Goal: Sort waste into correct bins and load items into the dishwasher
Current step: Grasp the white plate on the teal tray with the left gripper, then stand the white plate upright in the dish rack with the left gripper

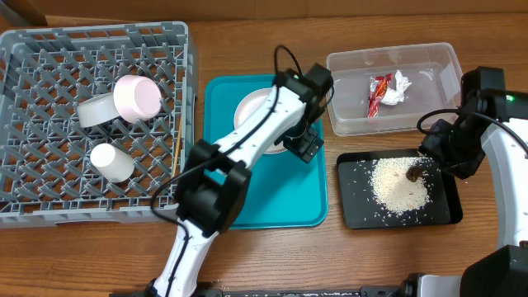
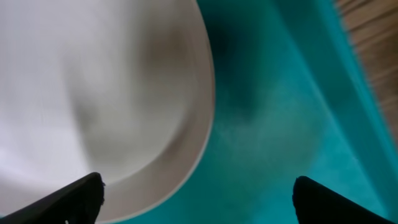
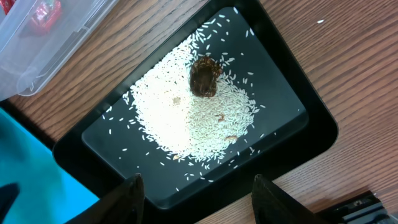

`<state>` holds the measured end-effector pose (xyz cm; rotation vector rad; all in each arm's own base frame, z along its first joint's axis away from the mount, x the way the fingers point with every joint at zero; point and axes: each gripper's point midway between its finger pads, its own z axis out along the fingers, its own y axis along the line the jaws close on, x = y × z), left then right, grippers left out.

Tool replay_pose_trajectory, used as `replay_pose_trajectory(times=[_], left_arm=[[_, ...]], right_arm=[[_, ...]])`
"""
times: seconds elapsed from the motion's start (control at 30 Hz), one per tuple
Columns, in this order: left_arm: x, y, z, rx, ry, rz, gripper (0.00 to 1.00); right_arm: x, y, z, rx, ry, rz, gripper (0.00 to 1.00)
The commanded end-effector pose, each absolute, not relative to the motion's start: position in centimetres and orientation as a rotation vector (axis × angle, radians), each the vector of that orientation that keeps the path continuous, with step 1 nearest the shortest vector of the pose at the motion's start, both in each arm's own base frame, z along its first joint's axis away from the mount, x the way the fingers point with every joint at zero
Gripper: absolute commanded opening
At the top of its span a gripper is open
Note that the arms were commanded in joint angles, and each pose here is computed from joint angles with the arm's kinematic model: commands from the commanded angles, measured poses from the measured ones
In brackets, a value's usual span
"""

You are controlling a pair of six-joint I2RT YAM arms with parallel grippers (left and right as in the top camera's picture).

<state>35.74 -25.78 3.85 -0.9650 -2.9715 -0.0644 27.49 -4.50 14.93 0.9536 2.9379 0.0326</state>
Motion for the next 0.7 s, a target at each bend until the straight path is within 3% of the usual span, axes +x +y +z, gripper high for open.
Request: replay_pose_trajectory(times=[0.0, 0.03, 0.23, 0.43, 0.67], left_arm=[[36.2, -24.5, 1.8, -0.934, -2.952, -0.191, 0.84], [36.1, -24.5, 1.3, -0.93, -2.939, -0.192, 0.63], [36.0, -24.1, 2.0, -0.93, -2.938, -0.215, 0.04], [37.1, -23.8, 6.5, -0.884, -3.011, -0.191, 0.04], [41.1, -21.8, 19.3, -0.77, -3.372, 0.008, 0.04]], right_arm=[[27.7, -4.6, 16.0, 0.94, 2.897, 0.043, 0.57], [27.7, -4.6, 16.0, 0.94, 2.897, 0.043, 0.57], [27.7, -4.6, 16.0, 0.941, 2.897, 0.043, 0.57], [27.7, -4.6, 16.0, 0.94, 2.896, 0.043, 0.57], [27.7, -4.6, 16.0, 0.94, 2.899, 0.042, 0.56]])
